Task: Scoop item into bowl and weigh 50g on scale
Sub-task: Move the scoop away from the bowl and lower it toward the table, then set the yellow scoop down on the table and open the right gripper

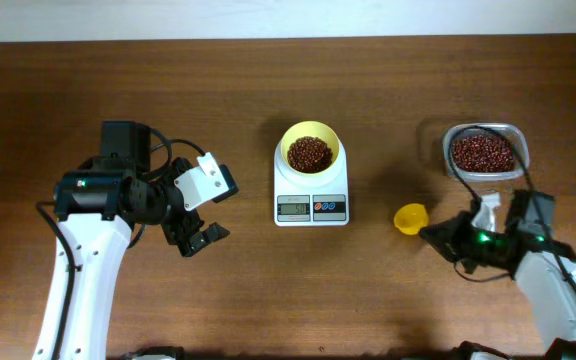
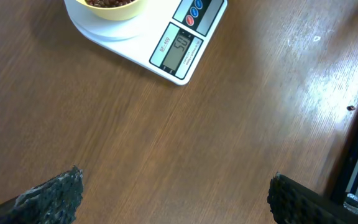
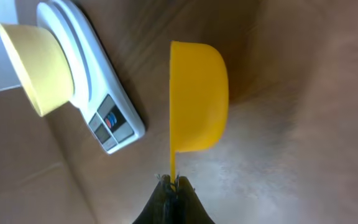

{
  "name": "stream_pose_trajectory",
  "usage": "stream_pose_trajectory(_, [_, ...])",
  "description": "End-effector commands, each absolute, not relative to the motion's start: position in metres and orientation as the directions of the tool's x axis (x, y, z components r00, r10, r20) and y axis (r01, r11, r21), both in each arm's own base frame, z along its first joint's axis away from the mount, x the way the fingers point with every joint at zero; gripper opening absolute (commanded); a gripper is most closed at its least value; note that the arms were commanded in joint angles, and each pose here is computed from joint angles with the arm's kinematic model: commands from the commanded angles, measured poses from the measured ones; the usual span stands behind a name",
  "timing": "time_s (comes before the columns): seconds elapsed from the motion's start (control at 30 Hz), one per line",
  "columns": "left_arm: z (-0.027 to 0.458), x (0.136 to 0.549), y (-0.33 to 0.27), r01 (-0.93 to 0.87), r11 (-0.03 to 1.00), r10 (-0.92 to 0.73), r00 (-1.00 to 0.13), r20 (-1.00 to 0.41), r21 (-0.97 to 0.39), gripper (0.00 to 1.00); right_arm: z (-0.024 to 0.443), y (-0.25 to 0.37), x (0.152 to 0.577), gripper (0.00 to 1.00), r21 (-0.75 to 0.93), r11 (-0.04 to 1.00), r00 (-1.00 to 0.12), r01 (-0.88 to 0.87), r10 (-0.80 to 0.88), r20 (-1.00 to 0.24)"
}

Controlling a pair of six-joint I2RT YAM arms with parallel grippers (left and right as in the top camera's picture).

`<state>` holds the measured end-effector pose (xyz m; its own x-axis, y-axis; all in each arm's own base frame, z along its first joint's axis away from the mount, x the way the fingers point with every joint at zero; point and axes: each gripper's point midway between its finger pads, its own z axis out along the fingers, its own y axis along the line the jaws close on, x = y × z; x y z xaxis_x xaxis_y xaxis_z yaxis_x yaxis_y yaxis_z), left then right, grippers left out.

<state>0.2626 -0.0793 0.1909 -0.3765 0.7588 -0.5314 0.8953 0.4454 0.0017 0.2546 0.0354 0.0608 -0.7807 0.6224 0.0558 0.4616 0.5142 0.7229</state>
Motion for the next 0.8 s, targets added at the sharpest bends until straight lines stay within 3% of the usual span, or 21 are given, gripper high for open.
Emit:
stream_pose_trajectory(0.0, [0.193,0.262,-0.081,0.898,0.439,0.753,-0.368,-0.545,0.000,0.99,0.068,0.021,0.237,0.04,0.756,0.542,-0.813,0.367,0.581,-0.022])
stream_pose_trajectory(0.07, [0.193,0.262,-0.081,0.898,0.439,0.754,-0.368,-0.545,0.000,0.99,0.069,0.013,0.230,0.04,0.758,0.574,-0.830,0.310,0.552,-0.077])
stream_pose_trajectory(0.2, [0.193,0.262,-0.081,0.898,0.439,0.753,-0.368,-0.545,0.000,0.99,0.064,0.011,0.227,0.17,0.736,0.592,-0.832,0.329,0.550,-0.071])
stream_pose_trajectory(0.3, [0.193,0.262,-0.081,0.898,0.439,0.753,-0.368,-0.545,0.000,0.99,0.062,0.009,0.226,0.38,0.723,0.603,-0.832,0.337,0.551,-0.072])
stream_pose_trajectory(0.37, [0.193,0.262,-0.081,0.898,0.439,0.754,-0.368,-0.545,0.001,0.99,0.057,0.004,0.224,0.46,0.696,0.625,-0.831,0.353,0.552,-0.073])
stream_pose_trajectory(0.4, [0.193,0.262,-0.081,0.898,0.439,0.753,-0.368,-0.545,0.000,0.99,0.055,0.003,0.223,0.54,0.685,0.633,-0.830,0.360,0.552,-0.074])
stream_pose_trajectory(0.43, [0.193,0.262,-0.081,0.898,0.439,0.754,-0.368,-0.545,0.001,0.99,0.054,0.002,0.223,0.80,0.680,0.637,-0.830,0.363,0.553,-0.075])
stream_pose_trajectory(0.47, [0.193,0.262,-0.081,0.898,0.439,0.754,-0.368,-0.545,0.001,0.99,0.054,0.002,0.223,0.99,0.680,0.637,-0.830,0.362,0.553,-0.075])
stream_pose_trajectory(0.77, [0.193,0.262,-0.081,0.898,0.439,0.754,-0.368,-0.545,0.001,0.99,0.055,0.002,0.223,0.99,0.681,0.638,-0.830,0.361,0.553,-0.078])
